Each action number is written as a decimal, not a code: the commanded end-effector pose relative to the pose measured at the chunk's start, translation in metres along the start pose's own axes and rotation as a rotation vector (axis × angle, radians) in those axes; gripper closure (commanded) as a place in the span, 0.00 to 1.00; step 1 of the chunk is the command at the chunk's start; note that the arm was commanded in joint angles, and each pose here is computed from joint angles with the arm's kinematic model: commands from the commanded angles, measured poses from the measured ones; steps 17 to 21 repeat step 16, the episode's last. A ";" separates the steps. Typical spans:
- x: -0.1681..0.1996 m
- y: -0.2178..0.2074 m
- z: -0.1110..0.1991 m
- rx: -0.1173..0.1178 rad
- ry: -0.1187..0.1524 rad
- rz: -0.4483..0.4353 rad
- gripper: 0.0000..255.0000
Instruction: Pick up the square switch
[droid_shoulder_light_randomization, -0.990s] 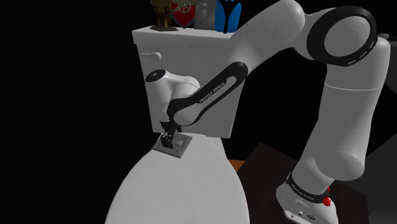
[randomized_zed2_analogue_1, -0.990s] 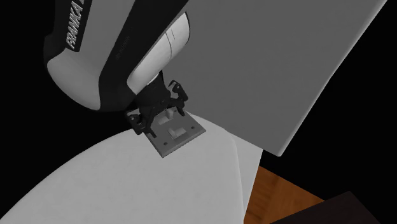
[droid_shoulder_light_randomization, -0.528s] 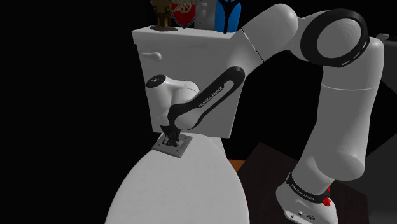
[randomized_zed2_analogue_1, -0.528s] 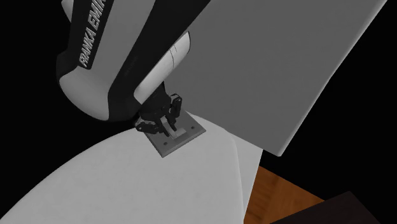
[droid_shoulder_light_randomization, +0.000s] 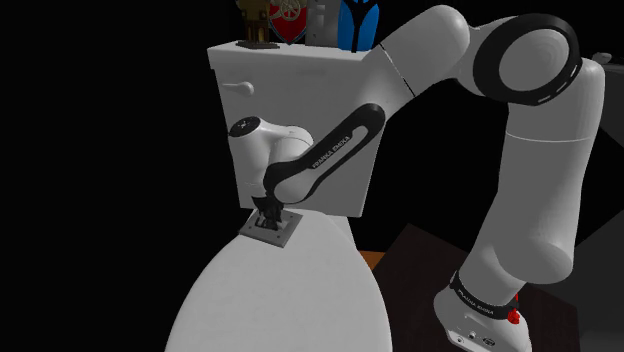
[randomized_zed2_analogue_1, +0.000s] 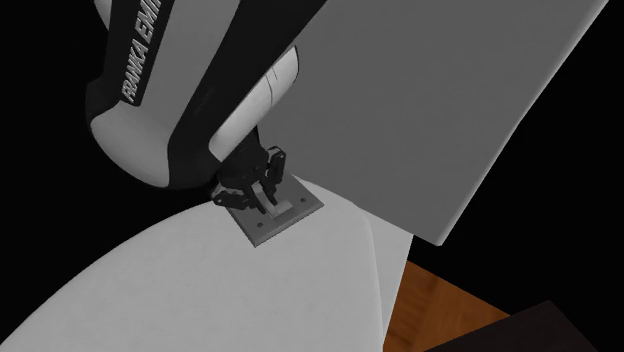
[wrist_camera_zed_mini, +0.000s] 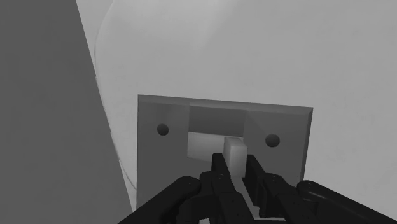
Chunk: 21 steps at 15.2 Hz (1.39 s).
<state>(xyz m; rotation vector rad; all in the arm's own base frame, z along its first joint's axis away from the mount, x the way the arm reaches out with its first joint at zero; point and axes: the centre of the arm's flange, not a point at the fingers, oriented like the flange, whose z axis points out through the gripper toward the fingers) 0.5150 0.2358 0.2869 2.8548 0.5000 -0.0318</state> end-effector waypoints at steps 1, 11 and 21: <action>-0.001 0.002 -0.007 0.000 0.000 0.000 1.00; -0.004 0.014 -0.059 0.000 0.000 0.000 1.00; -0.005 0.018 -0.075 0.000 0.000 0.000 1.00</action>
